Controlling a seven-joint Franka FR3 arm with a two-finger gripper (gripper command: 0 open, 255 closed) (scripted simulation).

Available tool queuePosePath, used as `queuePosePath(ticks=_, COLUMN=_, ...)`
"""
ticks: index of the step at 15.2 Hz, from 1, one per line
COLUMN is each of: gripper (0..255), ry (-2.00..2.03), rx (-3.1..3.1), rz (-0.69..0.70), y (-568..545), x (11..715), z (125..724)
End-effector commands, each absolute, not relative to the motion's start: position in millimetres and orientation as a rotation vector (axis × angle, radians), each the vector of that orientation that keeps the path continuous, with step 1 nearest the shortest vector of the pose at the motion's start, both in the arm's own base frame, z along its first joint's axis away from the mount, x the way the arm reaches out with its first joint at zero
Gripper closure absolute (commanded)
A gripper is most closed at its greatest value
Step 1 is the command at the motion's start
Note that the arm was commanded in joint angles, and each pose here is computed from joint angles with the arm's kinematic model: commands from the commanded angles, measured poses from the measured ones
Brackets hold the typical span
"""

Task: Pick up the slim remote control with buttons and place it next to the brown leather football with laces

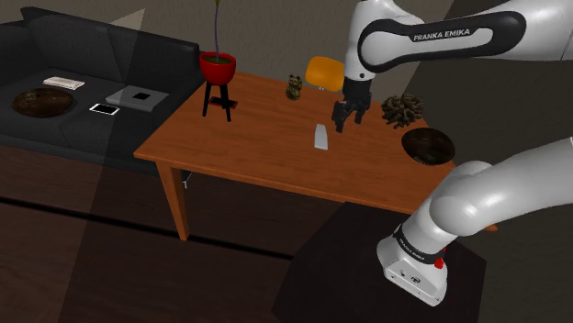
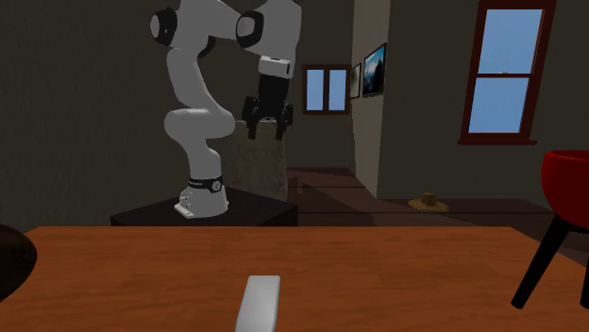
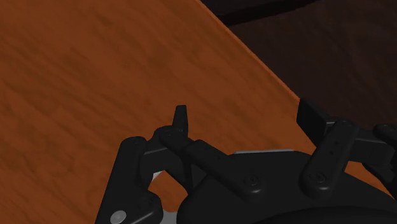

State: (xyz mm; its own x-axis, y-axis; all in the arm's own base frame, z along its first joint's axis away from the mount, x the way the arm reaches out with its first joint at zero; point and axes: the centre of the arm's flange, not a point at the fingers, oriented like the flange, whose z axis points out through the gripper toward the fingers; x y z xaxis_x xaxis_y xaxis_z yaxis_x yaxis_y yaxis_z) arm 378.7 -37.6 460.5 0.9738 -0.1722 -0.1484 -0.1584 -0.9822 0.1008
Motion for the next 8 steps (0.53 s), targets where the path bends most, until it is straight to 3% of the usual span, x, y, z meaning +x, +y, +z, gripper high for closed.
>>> queuePosePath(ticks=1, gripper=0, ry=-0.336, rx=3.032, rz=-0.223, y=-51, x=395, z=444)
queuePosePath(ticks=8, gripper=0, ry=-0.610, rx=3.011, rz=-0.175, y=-102, x=449, z=391)
